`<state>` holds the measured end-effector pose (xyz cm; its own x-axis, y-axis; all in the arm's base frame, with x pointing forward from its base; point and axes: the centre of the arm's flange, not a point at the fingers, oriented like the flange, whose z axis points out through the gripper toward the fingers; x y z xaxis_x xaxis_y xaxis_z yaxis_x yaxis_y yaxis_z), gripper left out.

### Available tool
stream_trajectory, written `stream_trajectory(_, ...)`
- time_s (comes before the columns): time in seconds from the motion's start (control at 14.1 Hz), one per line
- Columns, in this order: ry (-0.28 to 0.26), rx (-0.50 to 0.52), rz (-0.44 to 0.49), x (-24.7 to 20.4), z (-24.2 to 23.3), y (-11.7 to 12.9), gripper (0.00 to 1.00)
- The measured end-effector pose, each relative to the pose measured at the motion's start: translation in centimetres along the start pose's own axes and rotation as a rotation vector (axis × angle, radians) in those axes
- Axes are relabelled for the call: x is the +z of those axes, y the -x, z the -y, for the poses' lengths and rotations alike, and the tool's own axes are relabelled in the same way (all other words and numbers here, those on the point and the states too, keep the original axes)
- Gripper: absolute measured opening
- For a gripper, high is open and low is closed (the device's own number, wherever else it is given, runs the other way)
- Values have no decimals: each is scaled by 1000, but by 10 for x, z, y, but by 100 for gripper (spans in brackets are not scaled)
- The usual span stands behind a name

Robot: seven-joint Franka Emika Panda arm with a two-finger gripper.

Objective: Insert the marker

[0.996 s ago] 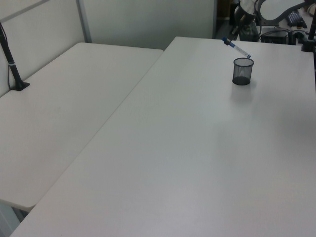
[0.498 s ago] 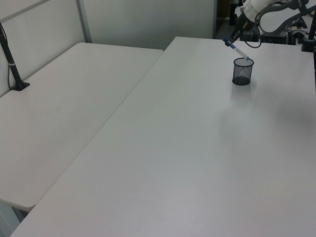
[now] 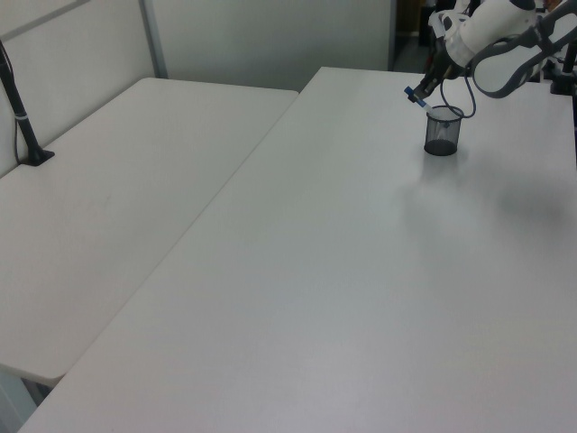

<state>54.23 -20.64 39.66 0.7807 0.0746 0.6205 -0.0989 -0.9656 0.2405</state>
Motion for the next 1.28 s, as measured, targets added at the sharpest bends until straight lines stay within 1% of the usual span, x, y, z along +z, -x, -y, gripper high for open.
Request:
stream_trajectory(0.07, 4, -2, -9, 1, 0, 6, 16)
stream_trajectory(0.21, 14, 6, -17, -2, -5, 10, 16)
stream_trajectory(0.28, 22, 13, -20, -5, -11, 10, 19)
stream_trajectory(0.43, 32, 36, -29, -10, -18, 8, 48)
stream_trajectory(0.5, 34, 61, -34, -12, -19, 7, 62)
stream_trajectory(0.57, 35, 86, -41, -16, -20, 5, 78)
stream_trajectory(0.64, 37, 111, -49, -19, -21, 3, 81)
stream_trajectory(0.71, 35, 146, -51, -24, -21, -2, 88)
stream_trajectory(0.78, 25, 176, -23, -31, -22, -10, 99)
stream_trajectory(0.93, -6, 221, 110, -62, -31, -45, 100)
stream_trajectory(1.07, -40, 242, 261, -110, -34, -85, 100)
stream_trajectory(1.14, -63, 236, 353, -132, -28, -101, 100)
stream_trajectory(1.21, -88, 223, 436, -149, -19, -110, 100)
stream_trajectory(1.28, -126, 205, 513, -166, -4, -119, 100)
